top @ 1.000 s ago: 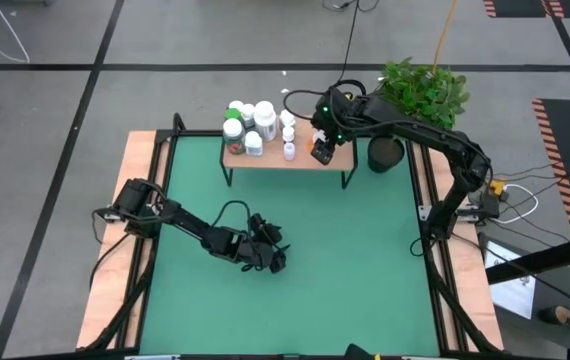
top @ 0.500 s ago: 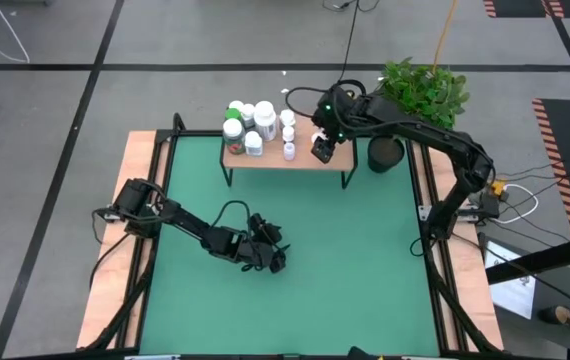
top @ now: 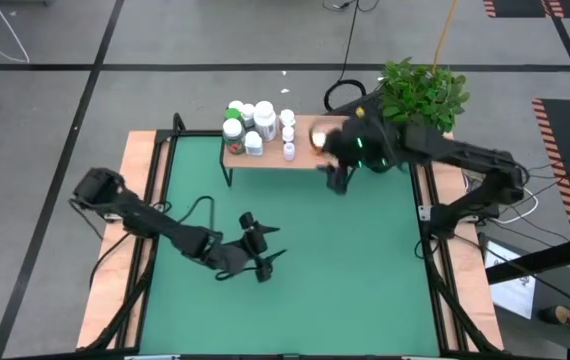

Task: Pick and place medicine bottles onto shelf by color
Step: Return to Home Position

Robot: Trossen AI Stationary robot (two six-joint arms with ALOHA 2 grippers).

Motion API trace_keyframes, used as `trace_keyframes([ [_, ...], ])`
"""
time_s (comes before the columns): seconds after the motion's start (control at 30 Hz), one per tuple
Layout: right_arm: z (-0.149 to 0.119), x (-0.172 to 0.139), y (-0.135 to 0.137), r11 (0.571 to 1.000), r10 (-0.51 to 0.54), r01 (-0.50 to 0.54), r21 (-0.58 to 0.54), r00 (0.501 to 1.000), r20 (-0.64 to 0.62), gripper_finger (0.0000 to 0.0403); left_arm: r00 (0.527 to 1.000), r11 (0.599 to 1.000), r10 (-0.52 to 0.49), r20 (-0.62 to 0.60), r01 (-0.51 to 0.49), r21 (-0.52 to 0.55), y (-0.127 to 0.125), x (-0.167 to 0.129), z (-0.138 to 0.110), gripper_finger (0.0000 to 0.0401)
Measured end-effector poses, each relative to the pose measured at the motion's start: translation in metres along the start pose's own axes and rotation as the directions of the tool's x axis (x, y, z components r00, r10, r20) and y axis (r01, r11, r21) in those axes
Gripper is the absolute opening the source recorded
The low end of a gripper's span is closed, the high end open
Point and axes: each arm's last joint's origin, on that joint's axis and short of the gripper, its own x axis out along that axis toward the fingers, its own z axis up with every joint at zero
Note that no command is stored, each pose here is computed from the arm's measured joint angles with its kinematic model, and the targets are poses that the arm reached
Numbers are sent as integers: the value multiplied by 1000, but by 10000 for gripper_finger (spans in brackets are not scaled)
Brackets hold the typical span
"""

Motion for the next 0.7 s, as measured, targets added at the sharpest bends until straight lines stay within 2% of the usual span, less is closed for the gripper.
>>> trace_keyframes([
  [0.13,-26,-7,44,998,12,-6,-67,996,94,216,995,999,-35,88,31,45,8,-26,22,239],
  [0.2,-46,-4,62,996,58,-43,-83,982,178,204,989,998,-49,140,44,37,14,-36,27,206],
  [0.3,-77,3,82,987,148,-124,-98,940,307,184,980,998,-59,189,54,31,29,-49,18,157],
  [0.43,-118,15,95,970,225,-167,-176,891,395,153,962,995,-98,254,99,7,51,-63,-2,108],
  [0.5,-139,23,97,962,243,-170,-212,886,395,138,950,993,-112,290,121,-12,63,-69,-12,91],
  [0.7,-173,27,92,959,270,-190,-212,839,472,100,935,992,-111,338,126,-23,97,-86,-36,51],
])
